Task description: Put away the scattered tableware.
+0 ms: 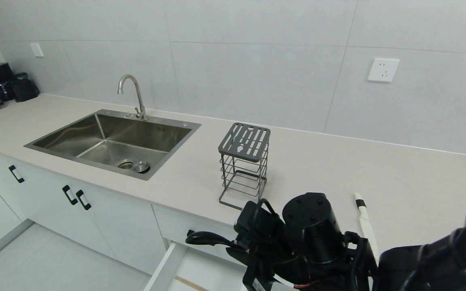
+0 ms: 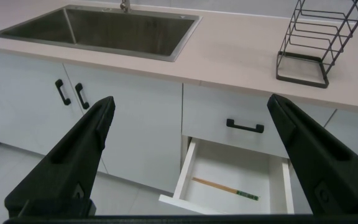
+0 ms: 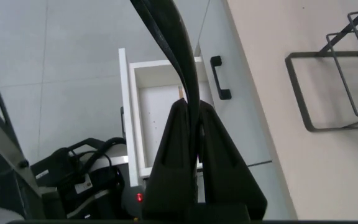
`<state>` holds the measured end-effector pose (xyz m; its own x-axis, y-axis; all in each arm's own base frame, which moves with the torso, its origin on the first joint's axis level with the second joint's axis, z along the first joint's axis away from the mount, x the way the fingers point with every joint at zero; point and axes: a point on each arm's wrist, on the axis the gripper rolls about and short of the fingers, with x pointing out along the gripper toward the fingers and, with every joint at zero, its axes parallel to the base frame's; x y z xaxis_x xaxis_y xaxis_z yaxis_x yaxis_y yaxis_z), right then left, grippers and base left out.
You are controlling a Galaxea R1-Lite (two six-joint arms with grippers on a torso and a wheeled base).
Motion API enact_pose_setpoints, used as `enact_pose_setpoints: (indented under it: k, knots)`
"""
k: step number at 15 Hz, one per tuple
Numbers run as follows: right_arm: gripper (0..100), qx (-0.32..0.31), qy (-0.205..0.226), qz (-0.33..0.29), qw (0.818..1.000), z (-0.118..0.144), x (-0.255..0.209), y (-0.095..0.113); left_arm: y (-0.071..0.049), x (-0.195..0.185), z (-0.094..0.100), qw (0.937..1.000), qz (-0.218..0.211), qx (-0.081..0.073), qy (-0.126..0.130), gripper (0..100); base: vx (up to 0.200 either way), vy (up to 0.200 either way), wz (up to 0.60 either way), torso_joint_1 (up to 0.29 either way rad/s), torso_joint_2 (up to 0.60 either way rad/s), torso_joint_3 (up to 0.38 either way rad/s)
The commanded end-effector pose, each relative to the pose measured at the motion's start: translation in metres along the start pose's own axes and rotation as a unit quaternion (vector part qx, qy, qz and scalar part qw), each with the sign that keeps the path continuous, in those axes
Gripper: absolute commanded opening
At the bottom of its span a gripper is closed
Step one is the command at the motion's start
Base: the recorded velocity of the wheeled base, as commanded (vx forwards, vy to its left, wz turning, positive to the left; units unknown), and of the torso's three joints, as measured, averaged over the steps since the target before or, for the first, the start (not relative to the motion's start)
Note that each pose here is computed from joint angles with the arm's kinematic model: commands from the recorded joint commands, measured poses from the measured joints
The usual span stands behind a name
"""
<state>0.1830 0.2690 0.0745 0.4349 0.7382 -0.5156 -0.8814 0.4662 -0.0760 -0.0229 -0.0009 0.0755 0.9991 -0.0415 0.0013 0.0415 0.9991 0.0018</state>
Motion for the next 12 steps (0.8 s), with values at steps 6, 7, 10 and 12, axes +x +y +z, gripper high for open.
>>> enact_pose_setpoints:
  k: [6,7,10,12]
  knots:
    - [0,0.026,0.033,-0.016,0.999,-0.012,0.051,0.019,0.000,0.000,0.000,1.0000,0.000,0.000,0.001,100,0.000,0.000,0.00,0.000,0.00,0.000]
    - [0,0.028,0.041,-0.013,0.999,-0.017,0.055,0.021,0.000,0.000,0.000,1.0000,0.000,0.000,0.001,100,0.000,0.000,0.00,0.000,0.00,0.000]
    - [0,0.020,0.052,-0.008,0.998,-0.026,0.077,0.026,0.000,0.000,0.000,1.0000,0.000,0.000,0.001,100,0.000,0.000,0.00,0.000,0.00,0.000]
    - [0,0.021,0.058,-0.008,0.998,-0.031,0.085,0.026,0.000,0.000,0.000,1.0000,0.000,0.000,0.001,100,0.000,0.000,0.00,0.000,0.00,0.000]
